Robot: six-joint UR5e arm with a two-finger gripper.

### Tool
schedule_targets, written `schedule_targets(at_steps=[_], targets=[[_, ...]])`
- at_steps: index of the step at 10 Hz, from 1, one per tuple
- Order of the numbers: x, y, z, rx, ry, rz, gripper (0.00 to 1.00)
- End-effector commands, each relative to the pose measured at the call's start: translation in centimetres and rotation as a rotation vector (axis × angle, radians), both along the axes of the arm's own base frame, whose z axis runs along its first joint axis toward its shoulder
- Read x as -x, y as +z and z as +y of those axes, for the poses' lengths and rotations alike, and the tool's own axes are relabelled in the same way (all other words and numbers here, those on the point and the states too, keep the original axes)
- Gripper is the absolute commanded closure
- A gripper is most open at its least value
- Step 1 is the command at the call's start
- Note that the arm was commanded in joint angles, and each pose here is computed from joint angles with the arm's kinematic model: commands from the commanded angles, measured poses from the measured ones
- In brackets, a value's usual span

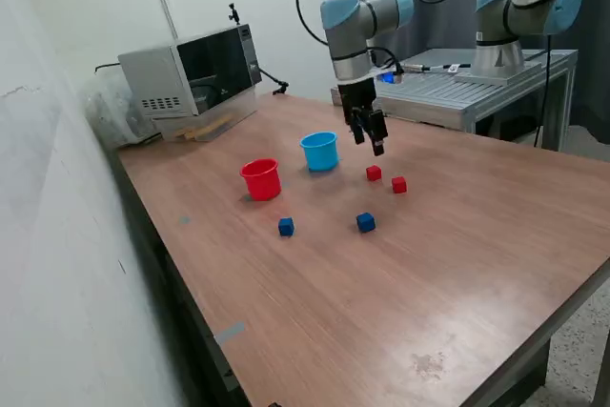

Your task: Place red objects in the red bin, and blue objects in the blue bin.

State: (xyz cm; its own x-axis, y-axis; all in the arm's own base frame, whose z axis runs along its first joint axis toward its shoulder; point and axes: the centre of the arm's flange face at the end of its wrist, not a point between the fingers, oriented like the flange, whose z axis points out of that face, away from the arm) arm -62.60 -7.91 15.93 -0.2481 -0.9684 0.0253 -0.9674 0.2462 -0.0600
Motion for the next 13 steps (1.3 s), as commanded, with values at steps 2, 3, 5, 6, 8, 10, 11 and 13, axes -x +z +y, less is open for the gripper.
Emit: schedule_targets(at_steps=[2, 3, 5, 6, 8, 10, 11, 13], targets=[[0.3, -3.4, 1.7, 0.002, -0.025, -0.038, 0.0], [0.3, -3.5, 1.8, -0.001, -0.027, -0.04, 0.0], [0.2, -4.6, 1.4, -0.021, -0.009, -0.062, 0.0], [0.1, -4.7, 1.4, -0.03, -0.007, -0.064, 0.0], [0.0, -4.7, 1.2, -0.029, 0.007, -0.069, 0.0], [-0.1, -4.8, 0.1, -0.025, 0.052, -0.071, 0.0], [-0.3, -4.8, -0.6, -0.025, 0.068, -0.073, 0.0], [-0.4, -4.9, -0.8, -0.024, 0.09, -0.081, 1.0]])
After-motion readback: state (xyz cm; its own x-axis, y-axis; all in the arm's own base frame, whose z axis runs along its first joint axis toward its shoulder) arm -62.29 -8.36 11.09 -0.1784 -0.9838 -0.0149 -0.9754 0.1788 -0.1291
